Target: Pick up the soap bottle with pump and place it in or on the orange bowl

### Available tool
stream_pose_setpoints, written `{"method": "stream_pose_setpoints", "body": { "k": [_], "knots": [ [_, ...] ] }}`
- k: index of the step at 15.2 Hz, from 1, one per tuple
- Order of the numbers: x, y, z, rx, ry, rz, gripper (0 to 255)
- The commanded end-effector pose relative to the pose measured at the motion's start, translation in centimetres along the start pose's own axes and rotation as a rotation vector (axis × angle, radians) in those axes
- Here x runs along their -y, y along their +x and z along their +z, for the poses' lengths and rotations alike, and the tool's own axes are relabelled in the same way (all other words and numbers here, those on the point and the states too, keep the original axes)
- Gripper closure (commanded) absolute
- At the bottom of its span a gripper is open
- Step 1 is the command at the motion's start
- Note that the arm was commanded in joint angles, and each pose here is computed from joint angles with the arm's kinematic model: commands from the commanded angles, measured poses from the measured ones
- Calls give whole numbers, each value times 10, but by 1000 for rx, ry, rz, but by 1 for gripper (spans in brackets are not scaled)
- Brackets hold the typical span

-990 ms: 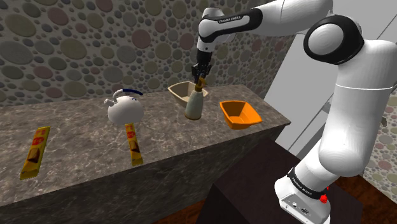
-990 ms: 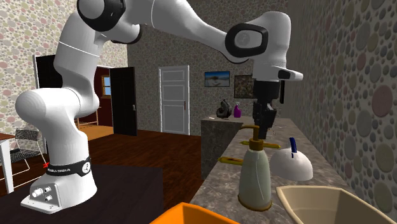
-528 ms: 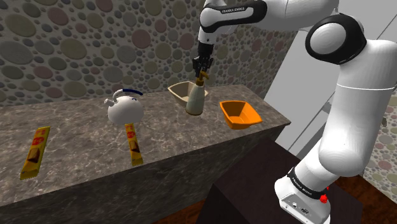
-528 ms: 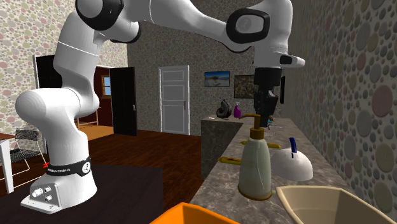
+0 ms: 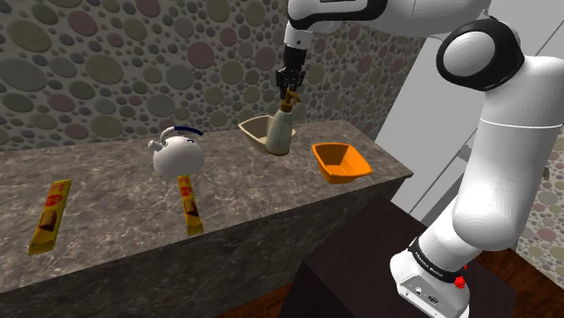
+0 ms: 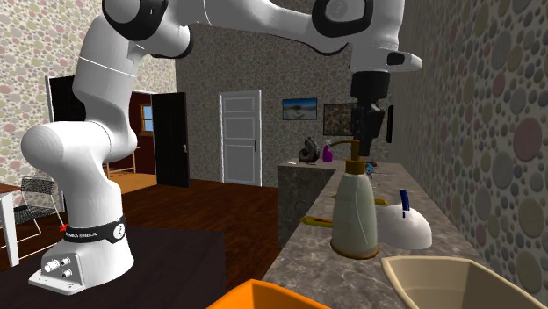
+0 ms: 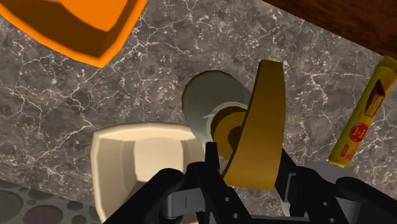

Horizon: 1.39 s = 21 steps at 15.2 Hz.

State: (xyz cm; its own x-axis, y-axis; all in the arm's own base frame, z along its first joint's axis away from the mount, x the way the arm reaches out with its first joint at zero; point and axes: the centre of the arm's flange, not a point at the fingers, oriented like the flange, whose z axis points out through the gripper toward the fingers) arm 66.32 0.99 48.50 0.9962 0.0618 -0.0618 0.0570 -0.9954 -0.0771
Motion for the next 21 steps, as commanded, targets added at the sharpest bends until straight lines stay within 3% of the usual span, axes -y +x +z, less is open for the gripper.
{"method": "stream_pose_setpoints", "body": {
  "k": [1,9,21],
  "knots": [
    [2,-1,-11,0,0,0,255],
    [5,-3,-51,0,0,0,255],
    [-107,-99,-109,0,0,0,255]
  ]
}}
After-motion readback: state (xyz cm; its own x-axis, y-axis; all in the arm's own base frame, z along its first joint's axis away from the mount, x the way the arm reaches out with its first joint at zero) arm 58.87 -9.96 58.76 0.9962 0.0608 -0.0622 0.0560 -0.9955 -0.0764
